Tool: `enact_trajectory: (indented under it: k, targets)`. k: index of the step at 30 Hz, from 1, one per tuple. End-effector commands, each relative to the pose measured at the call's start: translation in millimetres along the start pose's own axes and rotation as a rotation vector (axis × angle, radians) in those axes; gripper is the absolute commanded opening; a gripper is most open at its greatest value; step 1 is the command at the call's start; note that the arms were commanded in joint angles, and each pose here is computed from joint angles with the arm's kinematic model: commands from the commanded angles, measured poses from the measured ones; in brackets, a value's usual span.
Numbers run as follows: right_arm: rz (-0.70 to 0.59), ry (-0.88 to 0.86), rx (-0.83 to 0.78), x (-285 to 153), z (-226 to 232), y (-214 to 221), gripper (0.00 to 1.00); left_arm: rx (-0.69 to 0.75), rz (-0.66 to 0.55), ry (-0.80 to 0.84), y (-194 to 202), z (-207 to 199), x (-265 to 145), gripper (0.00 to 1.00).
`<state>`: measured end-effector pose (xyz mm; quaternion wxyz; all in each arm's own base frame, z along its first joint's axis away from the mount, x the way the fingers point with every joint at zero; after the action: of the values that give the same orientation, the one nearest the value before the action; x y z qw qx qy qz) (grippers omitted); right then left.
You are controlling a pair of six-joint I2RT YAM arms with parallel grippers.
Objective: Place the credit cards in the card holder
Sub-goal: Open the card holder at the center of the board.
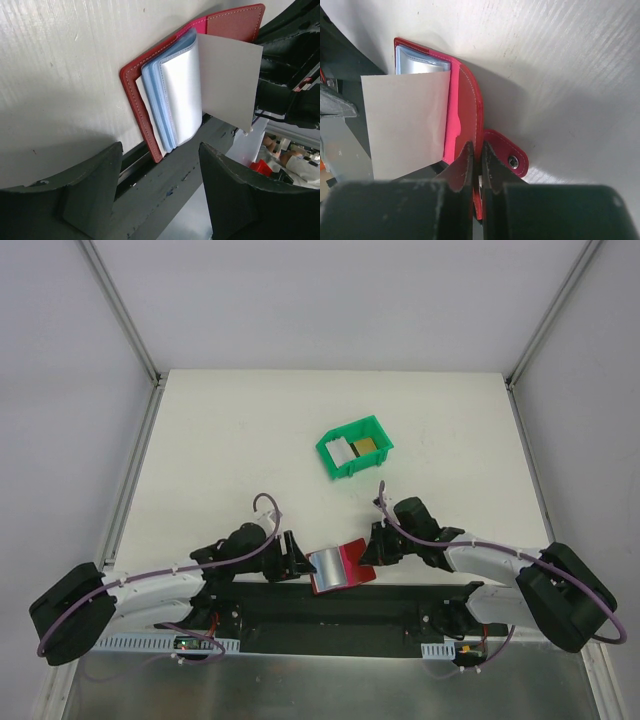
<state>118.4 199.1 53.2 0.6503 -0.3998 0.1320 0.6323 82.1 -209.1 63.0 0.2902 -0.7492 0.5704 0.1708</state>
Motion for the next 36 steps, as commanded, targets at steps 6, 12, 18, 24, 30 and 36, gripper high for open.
enact_trajectory:
  k: [6, 12, 18, 24, 30, 36]
  targets:
    - [-0.04, 0.0, 0.008, -0.2, 0.9, -1.4, 0.01, -0.09, 0.064, -0.183, 25.8, 30.2, 8.4, 0.61]
    - [-0.044, 0.009, 0.012, 0.1, -1.5, 0.4, 0.0, -0.13, 0.076, -0.19, 31.8, 34.4, 13.3, 0.52]
    - [-0.049, 0.007, 0.02, 0.9, -2.2, 1.1, 0.0, -0.134, -0.027, -0.172, 23.4, 38.4, 12.0, 0.47]
    - [-0.048, 0.002, 0.017, 1.5, -0.6, 0.3, 0.01, -0.142, -0.111, -0.112, 14.8, 34.9, 14.3, 0.4]
    - [-0.045, -0.006, 0.017, 2.3, 0.4, -0.1, 0.0, -0.161, -0.121, -0.087, 10.0, 25.9, 18.8, 0.4]
    - [-0.036, -0.017, 0.014, 4.3, 2.1, 3.0, 0.01, -0.162, -0.124, -0.057, 8.3, 20.3, 21.7, 0.3]
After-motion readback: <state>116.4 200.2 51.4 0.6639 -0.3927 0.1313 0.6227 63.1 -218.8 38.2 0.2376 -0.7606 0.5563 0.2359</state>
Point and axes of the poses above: each gripper's point midway between its finger pads, its own x axis out along the fingers, its own z axis along the line the jaws close on, y = z × x, the point moved 5 cm from there along -x, back along the fingers, and after that the axes turned 2 degrees about x, right-handed, at the moved point
